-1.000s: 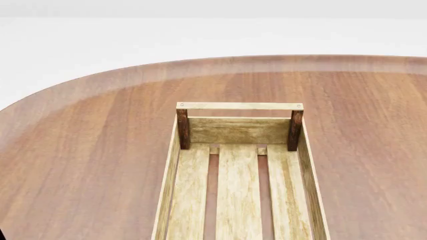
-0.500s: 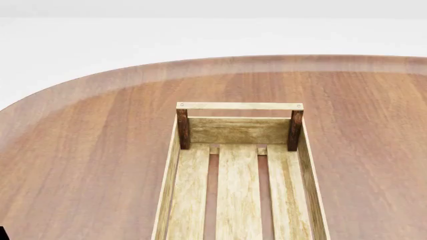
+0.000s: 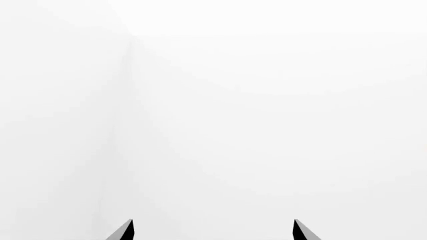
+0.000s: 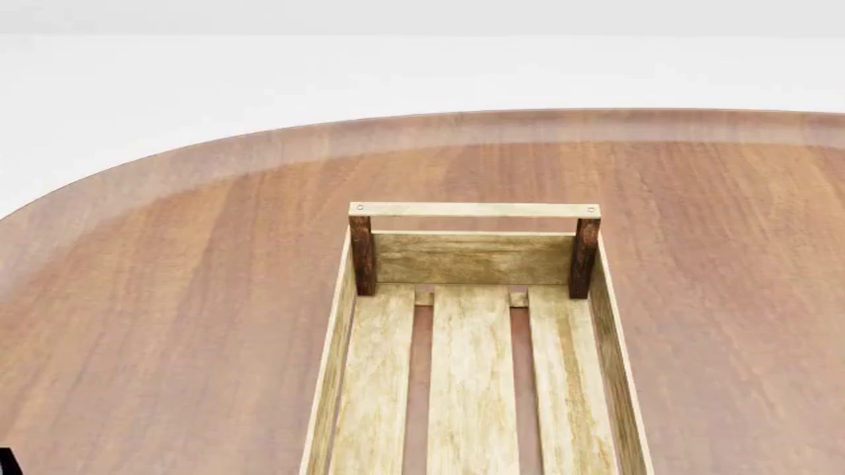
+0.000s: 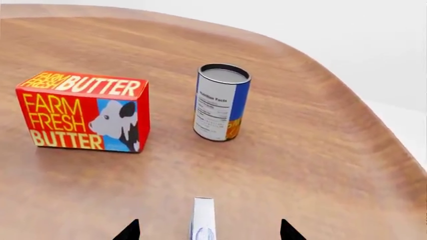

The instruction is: Pick up the cream cheese and put it in the tray.

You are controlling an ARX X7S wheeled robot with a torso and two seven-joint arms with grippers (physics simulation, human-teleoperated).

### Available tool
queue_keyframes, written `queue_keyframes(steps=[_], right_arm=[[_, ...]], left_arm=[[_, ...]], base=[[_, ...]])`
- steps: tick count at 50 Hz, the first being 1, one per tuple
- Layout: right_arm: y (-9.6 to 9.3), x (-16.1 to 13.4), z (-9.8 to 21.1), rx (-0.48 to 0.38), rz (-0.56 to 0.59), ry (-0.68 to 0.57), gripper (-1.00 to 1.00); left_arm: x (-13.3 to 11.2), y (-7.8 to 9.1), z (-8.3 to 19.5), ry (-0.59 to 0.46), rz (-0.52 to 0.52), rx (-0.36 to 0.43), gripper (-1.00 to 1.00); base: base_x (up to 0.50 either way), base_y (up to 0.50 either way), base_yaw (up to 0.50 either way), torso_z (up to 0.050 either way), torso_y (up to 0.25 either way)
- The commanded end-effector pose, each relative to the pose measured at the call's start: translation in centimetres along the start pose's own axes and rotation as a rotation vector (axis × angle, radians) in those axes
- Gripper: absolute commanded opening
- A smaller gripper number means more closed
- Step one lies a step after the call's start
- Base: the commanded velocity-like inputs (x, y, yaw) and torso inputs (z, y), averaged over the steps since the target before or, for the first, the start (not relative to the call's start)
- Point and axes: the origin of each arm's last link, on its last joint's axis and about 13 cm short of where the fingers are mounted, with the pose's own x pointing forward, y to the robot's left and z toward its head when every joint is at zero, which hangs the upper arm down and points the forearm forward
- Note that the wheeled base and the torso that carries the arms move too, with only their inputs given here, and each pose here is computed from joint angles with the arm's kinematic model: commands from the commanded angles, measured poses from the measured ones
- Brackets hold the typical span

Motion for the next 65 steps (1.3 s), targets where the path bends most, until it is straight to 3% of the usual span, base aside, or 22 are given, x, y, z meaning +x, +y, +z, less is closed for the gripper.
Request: queue_keyframes(steps=[1, 32, 65], right_arm=[[-0.1, 0.5, -0.5, -0.007, -0.011, 0.024, 1.0], [1.0, 2.0, -2.0, -0.01, 0.033, 0.112, 1.0], [0.5, 3.2, -2.6, -0.018, 0.002, 0.152, 1.0]], left_arm=[[0.0, 0.0, 0.0, 0.002, 0.0, 0.0, 1.0], [0.1, 0.0, 0.0, 0.005, 0.002, 0.003, 1.0], [0.1, 0.1, -0.1, 0.007, 0.006, 0.007, 1.0]], base=[[0.0, 0.0, 0.0, 0.0, 0.0], [0.0, 0.0, 0.0, 0.0, 0.0], [0.0, 0.0, 0.0, 0.0, 0.0]])
